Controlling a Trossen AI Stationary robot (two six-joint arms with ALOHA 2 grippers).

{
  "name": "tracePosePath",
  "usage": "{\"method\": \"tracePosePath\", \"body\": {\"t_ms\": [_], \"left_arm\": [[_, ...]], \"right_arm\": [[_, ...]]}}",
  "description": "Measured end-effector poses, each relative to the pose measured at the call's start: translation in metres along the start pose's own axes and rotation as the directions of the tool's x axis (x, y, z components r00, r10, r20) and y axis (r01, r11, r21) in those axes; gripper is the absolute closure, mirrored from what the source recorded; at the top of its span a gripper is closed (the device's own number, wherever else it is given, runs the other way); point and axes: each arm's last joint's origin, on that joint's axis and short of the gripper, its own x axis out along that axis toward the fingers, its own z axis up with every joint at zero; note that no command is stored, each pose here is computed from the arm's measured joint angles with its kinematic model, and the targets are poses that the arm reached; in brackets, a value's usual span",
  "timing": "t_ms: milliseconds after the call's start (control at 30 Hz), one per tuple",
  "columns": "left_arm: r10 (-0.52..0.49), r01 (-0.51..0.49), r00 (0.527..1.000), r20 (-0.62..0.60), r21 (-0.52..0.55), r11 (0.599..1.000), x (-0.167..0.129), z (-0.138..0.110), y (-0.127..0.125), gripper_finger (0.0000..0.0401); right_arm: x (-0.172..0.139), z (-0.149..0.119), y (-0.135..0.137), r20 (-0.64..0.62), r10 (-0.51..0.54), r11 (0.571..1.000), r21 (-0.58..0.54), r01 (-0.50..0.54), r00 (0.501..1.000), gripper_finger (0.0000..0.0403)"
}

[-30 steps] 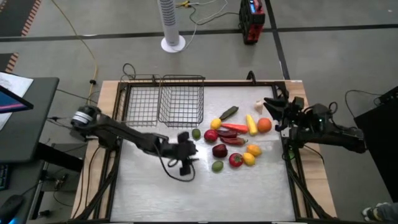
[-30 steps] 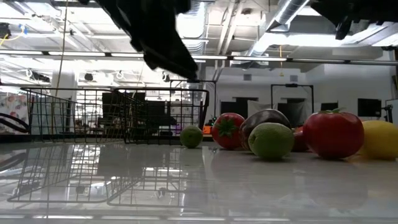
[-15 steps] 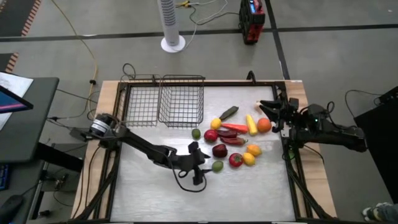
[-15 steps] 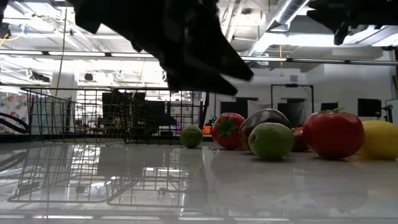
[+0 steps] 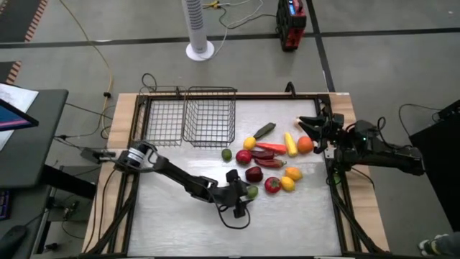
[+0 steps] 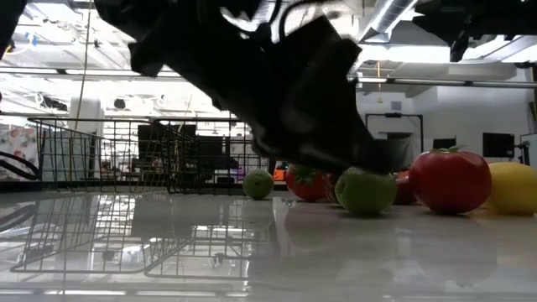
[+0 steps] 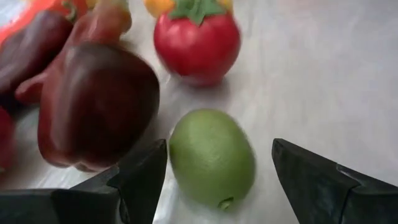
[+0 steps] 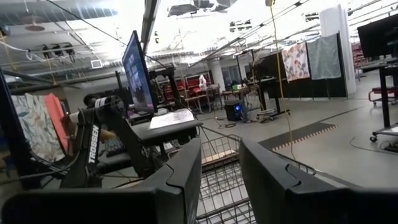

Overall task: Sort produce into baskets
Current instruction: Put the bottom lime into the right wire basket

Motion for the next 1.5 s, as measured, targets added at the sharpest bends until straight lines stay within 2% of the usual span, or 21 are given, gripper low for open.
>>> {"method": "tracePosePath", "body": {"t_ms": [300, 567, 667, 733, 867, 1033, 1167, 1367, 1500], "left_arm": [[0.054, -0.053, 0.998, -0.025, 0.032, 0.998, 0.016, -0.019, 0.000, 0.0132], [0.042, -0.042, 0.999, 0.009, 0.035, 0.999, 0.016, -0.015, -0.002, 0.0229], [0.038, -0.039, 0.999, 0.014, 0.059, 0.997, 0.014, -0.014, -0.003, 0.0247], [0.032, -0.034, 0.999, 0.021, 0.085, 0.996, 0.009, -0.008, -0.004, 0.0247], [0.053, -0.064, 0.996, 0.072, 0.151, 0.986, -0.020, 0.026, -0.002, 0.0241], [0.229, -0.246, 0.968, 0.102, 0.222, 0.943, -0.071, 0.060, 0.024, 0.0237], [0.313, -0.335, 0.940, 0.140, 0.180, 0.925, -0.108, 0.077, 0.052, 0.0236], [0.391, -0.404, 0.909, 0.143, 0.073, 0.912, -0.134, 0.076, 0.100, 0.0236], [0.410, -0.416, 0.904, 0.120, 0.033, 0.909, -0.140, 0.073, 0.121, 0.0236]], "right_arm": [[0.002, -0.003, 0.000, -0.027, -0.005, 1.000, -0.004, 0.005, 1.000, 0.0264], [0.002, -0.003, 0.000, -0.023, -0.004, 1.000, -0.003, 0.004, 1.000, 0.0264], [0.002, -0.004, 0.000, -0.034, -0.006, 1.000, -0.005, 0.006, 0.999, 0.0264], [0.002, -0.004, 0.000, -0.036, -0.006, 1.000, -0.005, 0.006, 0.999, 0.0264], [0.002, -0.004, 0.000, -0.038, -0.007, 1.000, -0.005, 0.007, 0.999, 0.0264], [0.002, -0.004, 0.000, -0.041, -0.007, 1.000, -0.005, 0.007, 0.999, 0.0264], [0.002, -0.004, 0.000, -0.042, -0.007, 1.000, -0.005, 0.007, 0.999, 0.0264], [0.002, -0.005, 0.000, -0.047, -0.005, 1.000, 0.004, 0.005, 0.999, 0.0264], [0.002, -0.004, 0.000, -0.042, -0.002, 1.000, -0.001, 0.002, 0.999, 0.0264]]}}
